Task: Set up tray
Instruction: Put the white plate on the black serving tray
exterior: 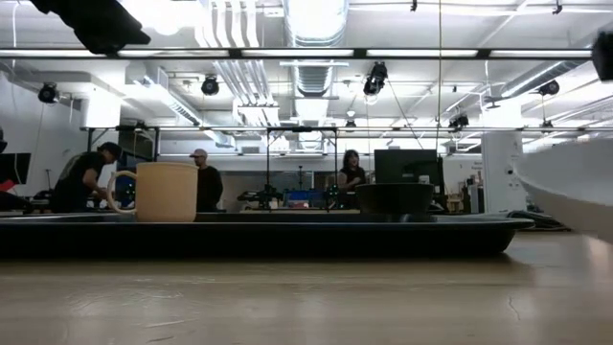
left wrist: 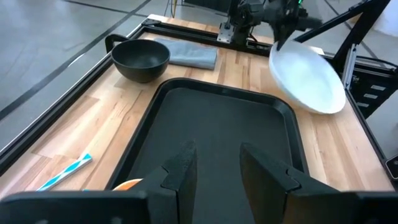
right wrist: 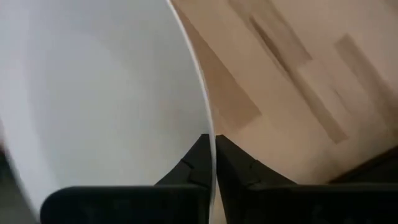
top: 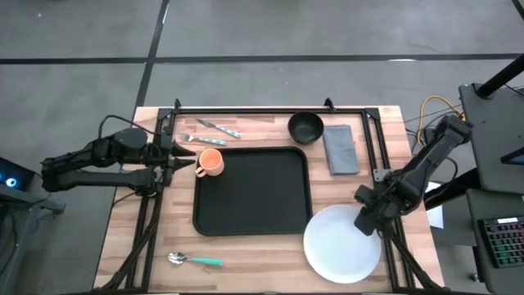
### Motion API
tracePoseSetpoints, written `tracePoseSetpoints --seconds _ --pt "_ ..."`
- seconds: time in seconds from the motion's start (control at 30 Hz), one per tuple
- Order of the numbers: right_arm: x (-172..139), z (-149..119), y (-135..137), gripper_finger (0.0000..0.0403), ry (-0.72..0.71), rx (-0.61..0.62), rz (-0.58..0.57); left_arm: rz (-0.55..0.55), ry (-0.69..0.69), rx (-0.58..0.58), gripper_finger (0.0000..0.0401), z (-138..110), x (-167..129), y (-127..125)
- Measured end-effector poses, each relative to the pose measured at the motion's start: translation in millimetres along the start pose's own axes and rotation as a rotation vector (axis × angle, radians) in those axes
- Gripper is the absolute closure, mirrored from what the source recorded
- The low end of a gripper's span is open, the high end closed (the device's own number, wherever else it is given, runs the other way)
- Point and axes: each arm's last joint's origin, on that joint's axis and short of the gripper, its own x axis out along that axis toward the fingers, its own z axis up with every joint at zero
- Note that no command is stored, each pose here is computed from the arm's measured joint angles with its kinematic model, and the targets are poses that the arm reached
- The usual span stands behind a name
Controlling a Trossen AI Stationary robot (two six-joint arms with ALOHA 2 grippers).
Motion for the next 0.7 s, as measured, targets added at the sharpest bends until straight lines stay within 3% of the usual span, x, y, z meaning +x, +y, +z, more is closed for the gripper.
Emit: tracePoseSetpoints --seconds 0.2,0.5,0.6,0.7 --pt "-36.4 25.1 17.5 0.0395 -0.143 0.008 0.084 0.001 0.007 0.0 0.03 0.5 2.5 0.0" --pt "-50.7 85.4 35.1 0.0395 -0.569 0.088 0.255 0.005 0.033 0.0 0.03 2.2 11.4 -0.3" --pt "-45.6 110.6 36.0 0.0395 -0.587 0.079 0.317 0.008 0.041 0.006 0.03 2.9 14.7 -0.4" --pt "-27.7 137.7 28.9 0.0395 -0.517 0.085 0.332 0.034 0.029 0.018 0.03 5.0 17.6 0.1"
